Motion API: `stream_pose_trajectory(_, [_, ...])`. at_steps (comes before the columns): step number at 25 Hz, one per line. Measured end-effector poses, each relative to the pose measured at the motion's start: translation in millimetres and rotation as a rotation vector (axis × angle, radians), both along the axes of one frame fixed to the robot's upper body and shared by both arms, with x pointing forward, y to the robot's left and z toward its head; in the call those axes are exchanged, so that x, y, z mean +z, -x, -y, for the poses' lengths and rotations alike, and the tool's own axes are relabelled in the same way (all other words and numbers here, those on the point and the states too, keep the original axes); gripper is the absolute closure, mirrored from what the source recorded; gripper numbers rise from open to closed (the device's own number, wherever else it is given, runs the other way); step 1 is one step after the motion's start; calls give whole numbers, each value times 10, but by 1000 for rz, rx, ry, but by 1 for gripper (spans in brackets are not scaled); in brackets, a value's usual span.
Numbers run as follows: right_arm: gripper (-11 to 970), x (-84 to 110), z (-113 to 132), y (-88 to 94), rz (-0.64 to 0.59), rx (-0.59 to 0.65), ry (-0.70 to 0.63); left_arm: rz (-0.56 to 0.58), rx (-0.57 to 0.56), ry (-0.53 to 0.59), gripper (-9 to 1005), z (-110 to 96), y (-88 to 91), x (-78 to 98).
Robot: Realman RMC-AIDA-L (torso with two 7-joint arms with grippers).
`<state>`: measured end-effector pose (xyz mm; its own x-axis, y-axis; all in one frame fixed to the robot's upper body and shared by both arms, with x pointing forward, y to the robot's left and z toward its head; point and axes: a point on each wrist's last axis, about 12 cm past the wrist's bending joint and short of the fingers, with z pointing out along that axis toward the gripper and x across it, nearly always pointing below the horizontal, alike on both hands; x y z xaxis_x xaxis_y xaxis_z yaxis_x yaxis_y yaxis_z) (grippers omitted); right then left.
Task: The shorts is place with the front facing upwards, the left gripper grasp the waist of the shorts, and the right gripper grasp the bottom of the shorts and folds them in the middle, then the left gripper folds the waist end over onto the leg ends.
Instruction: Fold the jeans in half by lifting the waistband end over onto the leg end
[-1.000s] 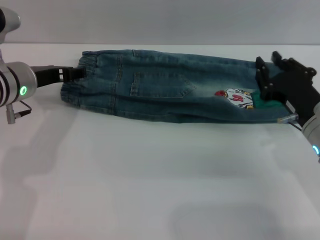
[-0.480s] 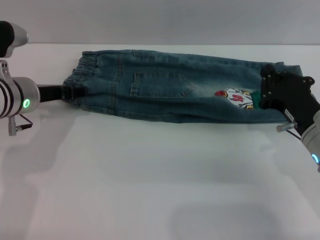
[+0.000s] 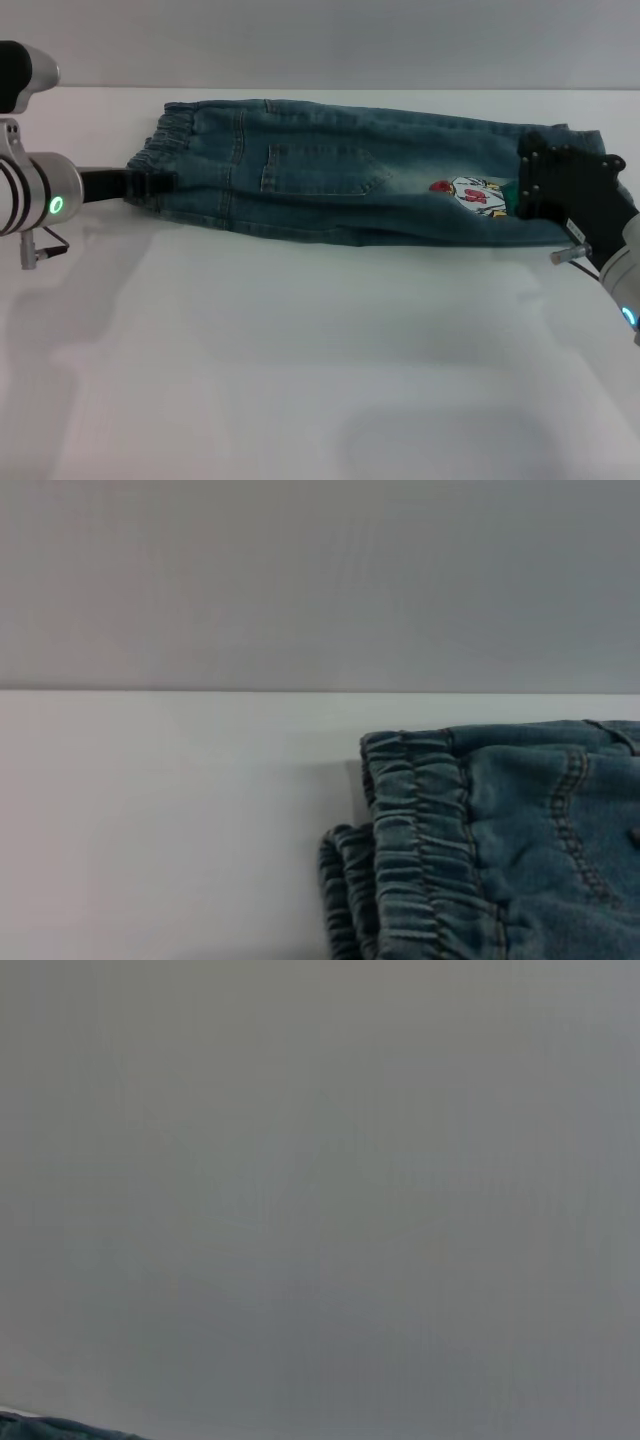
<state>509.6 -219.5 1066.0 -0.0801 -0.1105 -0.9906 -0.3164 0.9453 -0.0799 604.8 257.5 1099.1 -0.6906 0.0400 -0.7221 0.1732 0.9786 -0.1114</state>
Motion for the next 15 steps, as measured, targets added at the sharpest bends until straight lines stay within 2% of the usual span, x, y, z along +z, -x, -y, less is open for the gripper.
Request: stream_pose_trajectory(15, [960, 26, 0, -25, -17, -7, -3, -22, -14, -7, 149, 60, -34, -58])
